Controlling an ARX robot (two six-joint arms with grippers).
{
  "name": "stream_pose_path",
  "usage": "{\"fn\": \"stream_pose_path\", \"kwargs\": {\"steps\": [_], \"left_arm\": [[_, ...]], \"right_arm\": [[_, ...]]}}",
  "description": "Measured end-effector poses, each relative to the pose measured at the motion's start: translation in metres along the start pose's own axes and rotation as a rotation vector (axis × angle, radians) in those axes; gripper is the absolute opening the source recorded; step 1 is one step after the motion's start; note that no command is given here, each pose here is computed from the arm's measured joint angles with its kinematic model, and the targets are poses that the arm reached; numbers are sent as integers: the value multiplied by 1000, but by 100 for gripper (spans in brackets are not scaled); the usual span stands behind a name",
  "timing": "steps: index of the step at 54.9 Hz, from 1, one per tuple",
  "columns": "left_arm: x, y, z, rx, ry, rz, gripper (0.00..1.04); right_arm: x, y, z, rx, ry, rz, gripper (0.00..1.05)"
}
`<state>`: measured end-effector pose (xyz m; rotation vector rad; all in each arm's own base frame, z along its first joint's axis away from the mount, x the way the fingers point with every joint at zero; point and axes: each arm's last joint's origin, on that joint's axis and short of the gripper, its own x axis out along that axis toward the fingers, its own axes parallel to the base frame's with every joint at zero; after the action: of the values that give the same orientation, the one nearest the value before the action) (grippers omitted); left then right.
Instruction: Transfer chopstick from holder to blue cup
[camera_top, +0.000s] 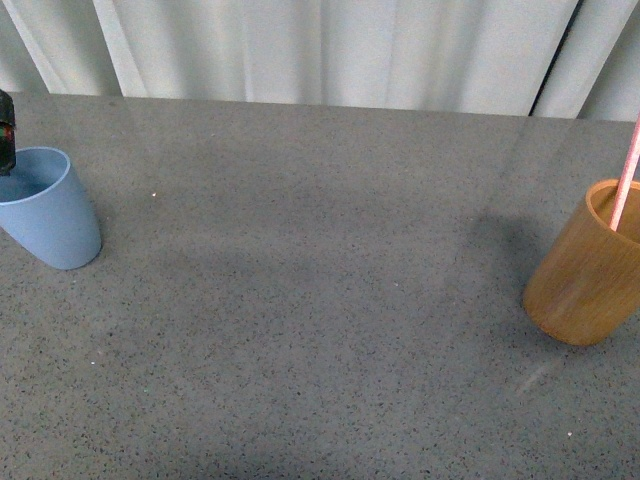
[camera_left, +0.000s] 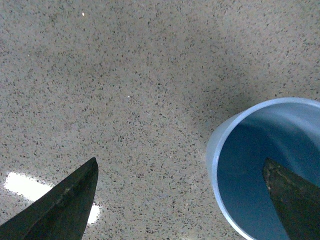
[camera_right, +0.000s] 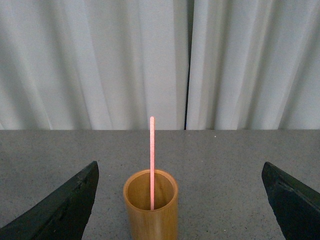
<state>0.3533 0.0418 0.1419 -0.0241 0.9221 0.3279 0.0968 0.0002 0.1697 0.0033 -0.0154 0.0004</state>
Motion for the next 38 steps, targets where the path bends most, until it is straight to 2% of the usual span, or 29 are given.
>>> {"fn": "stream_pose_path", "kwargs": {"steps": [16,26,34,38], "left_arm": [[20,-18,-7,-37,69,-64,97],[23,-30,-7,-25,162,-127,66],[23,-35,-6,-12,184,-137,46],[22,-38,-3,-6,186,-150,32]], "right_arm": [[0,0,0,0,0,0,95],[0,0,0,0,0,0,95],[0,0,0,0,0,0,95],[0,0,0,0,0,0,95]]}}
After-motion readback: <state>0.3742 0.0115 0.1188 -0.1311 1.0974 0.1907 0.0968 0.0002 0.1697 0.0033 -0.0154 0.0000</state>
